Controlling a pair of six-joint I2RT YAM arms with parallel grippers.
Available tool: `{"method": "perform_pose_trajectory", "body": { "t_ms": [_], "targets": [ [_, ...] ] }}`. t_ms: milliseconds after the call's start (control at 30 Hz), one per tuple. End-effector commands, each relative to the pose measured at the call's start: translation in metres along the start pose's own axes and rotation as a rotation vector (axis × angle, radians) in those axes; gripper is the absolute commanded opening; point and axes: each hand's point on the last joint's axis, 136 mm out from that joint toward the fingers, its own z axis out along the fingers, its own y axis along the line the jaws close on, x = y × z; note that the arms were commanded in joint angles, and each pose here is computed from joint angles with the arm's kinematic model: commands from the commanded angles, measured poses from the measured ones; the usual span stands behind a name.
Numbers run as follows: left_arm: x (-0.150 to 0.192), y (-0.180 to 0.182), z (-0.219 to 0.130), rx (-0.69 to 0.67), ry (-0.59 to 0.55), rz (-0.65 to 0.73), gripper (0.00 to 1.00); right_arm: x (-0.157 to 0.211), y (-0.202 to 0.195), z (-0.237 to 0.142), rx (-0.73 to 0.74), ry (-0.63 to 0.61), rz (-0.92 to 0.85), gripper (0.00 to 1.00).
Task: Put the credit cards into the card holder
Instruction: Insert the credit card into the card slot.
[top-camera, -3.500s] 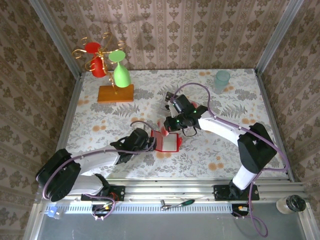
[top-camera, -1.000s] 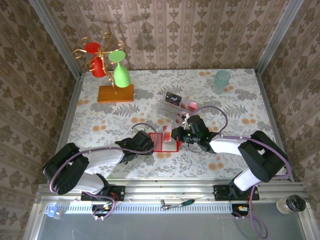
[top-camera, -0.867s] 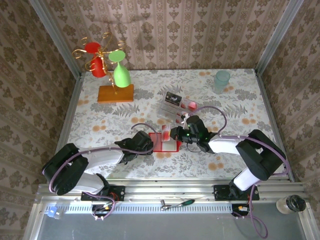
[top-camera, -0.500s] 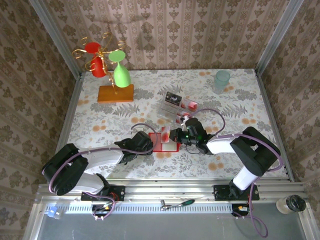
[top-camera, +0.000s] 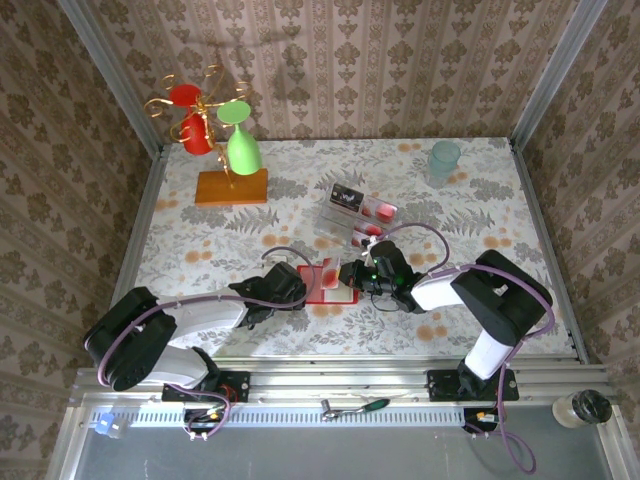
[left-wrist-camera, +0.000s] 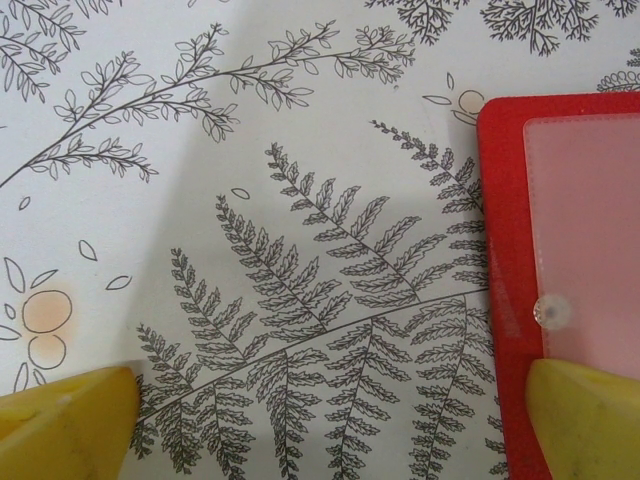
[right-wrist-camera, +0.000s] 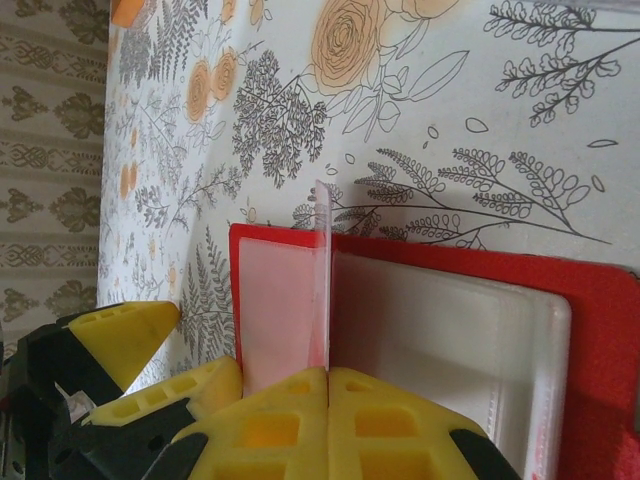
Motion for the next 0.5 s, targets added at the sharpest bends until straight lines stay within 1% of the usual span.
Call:
{"method": "perform_pose_trajectory", "body": {
  "t_ms": [0, 467],
  "targets": [
    [0.010, 0.008, 0.001, -0.029, 0.018, 0.005, 1.00, 0.003, -0.004, 0.002, 0.007, -0.015, 0.005, 0.00],
    [0.011, 0.008, 0.001, -0.030, 0.018, 0.005, 1.00, 0.019, -0.014, -0.002, 0.029, 0.000, 0.002, 0.00]
  ]
}}
